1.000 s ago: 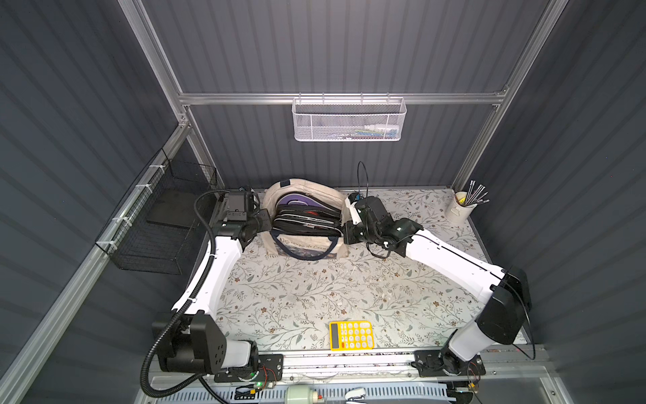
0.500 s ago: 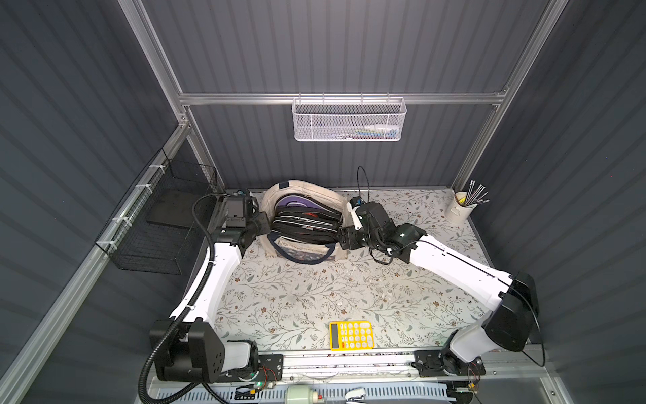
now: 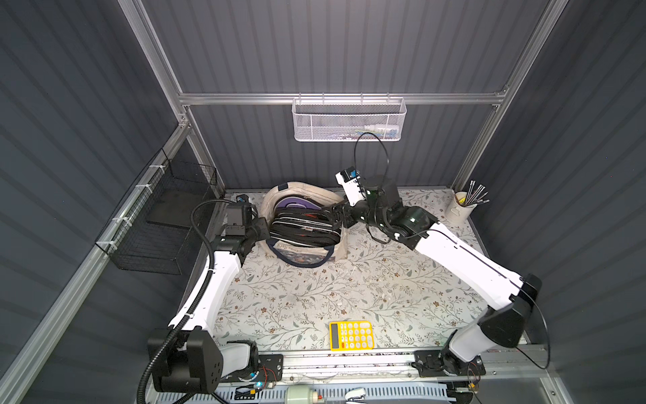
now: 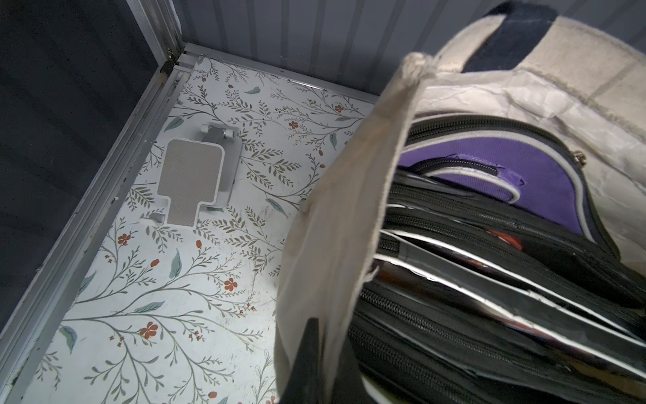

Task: Remove the ping pong set from the canvas bag
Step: Pick up the ping pong set from the canvas bag.

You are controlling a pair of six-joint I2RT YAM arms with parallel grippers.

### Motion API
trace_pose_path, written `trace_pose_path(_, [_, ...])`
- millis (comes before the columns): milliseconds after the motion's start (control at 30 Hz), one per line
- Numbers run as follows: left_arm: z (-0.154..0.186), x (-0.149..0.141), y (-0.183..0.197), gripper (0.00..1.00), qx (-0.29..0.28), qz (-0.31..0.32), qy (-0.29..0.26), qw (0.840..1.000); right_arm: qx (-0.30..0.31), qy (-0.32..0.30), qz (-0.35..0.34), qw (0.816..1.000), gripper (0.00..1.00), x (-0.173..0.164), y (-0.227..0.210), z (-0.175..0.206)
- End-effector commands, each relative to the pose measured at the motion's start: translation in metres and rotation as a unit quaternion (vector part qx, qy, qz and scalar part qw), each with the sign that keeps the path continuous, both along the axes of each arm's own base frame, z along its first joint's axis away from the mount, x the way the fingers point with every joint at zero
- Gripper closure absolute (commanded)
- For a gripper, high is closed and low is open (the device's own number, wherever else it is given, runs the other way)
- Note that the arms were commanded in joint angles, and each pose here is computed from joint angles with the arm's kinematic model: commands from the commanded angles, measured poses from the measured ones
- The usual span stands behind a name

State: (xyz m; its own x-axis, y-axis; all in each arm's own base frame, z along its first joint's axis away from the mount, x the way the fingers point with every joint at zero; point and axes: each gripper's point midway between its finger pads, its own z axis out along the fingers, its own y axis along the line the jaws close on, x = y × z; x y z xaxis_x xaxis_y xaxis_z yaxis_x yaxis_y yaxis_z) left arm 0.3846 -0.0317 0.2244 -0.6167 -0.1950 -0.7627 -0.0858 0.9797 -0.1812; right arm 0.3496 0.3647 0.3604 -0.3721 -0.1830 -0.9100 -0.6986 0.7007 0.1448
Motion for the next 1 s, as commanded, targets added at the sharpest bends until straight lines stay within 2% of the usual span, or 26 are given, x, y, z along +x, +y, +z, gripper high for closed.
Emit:
trace_pose_path(0, [-0.025,-0.013,0.002,1.00,0.011,-0.003,0.045,0.999,0.002,0.031,0.088,0.996,0.15,-0.005,0.044,-0.019])
trace_pose_path(100, [-0.021,-0.014,0.003,1.00,0.015,-0.003,0.038,0.999,-0.003,0.048,0.112,0.993,0.17,0.001,0.066,-0.031])
trace_pose_path(333, [-0.016,-0.013,0.001,1.00,0.011,-0.008,0.031,0.999,-0.043,0.073,0.107,0.991,0.18,0.032,0.092,-0.069])
trace_pose_path(667, [-0.014,-0.016,0.002,1.00,0.013,-0.009,0.027,1.000,-0.045,0.092,0.067,0.992,0.16,0.084,0.084,-0.098])
trace_pose_path(967, [-0.016,-0.018,0.001,1.00,0.012,-0.010,0.028,0.999,-0.044,0.095,0.047,0.993,0.14,0.110,0.082,-0.119])
